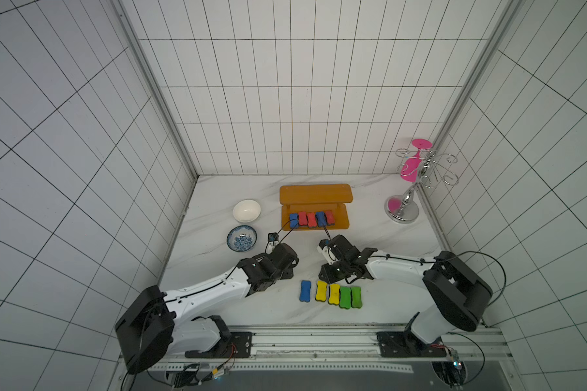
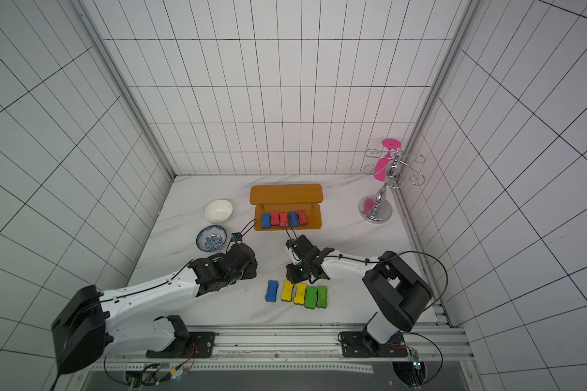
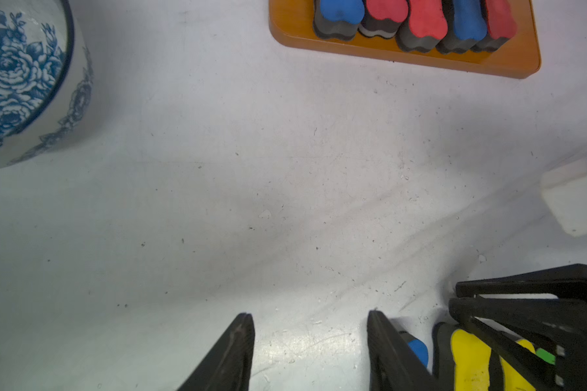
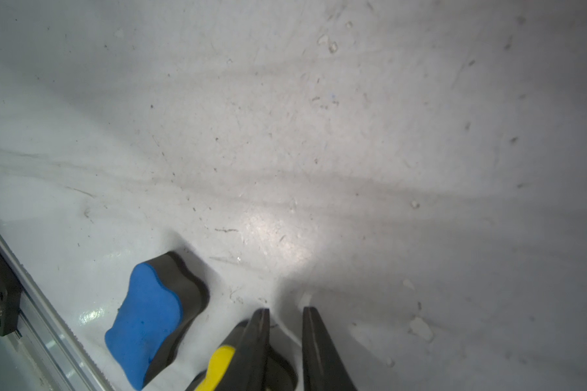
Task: Remove the whiteboard erasers from the shelf
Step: Adjust the whiteboard eraser at the center of the board.
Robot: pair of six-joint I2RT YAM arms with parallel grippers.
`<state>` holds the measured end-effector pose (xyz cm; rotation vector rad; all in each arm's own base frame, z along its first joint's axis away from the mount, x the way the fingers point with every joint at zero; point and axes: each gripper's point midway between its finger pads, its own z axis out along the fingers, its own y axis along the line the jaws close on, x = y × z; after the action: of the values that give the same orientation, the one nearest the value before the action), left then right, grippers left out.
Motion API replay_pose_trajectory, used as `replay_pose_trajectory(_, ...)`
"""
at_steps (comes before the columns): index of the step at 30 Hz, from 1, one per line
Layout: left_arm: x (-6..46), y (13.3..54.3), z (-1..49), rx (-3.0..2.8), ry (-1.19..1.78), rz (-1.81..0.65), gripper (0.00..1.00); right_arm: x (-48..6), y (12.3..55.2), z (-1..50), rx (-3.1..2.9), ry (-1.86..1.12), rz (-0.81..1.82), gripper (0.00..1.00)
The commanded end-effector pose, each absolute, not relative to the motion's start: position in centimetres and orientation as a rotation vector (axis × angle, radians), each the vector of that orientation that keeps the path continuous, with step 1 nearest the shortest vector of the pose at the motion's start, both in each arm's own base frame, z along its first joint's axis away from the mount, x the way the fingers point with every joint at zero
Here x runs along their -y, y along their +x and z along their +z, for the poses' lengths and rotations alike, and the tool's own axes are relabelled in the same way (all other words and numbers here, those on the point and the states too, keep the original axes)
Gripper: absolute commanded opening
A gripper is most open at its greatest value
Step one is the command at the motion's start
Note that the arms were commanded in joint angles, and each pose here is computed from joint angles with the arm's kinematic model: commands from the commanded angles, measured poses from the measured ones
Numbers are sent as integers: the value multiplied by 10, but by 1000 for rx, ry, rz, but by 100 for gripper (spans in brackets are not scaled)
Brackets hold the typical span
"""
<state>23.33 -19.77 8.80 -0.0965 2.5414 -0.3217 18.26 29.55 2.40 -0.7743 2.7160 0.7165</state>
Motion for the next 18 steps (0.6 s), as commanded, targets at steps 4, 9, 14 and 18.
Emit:
replay_pose_trajectory(4,193,233,90,-2535,-82,-315,57,-286,172,22,-2741,-786,687,22)
replay_pose_trajectory(9,190,233,89,-2533,-92,-312,57,-288,165,23,-2735,-810,689,22)
replay_pose_trajectory(14,189,232,90,-2532,-95,-313,57,-290,163,23,-2734,-825,688,22)
replay_pose_trajectory(18,189,232,90,-2531,-97,-314,57,-291,163,24,-2732,-830,683,22)
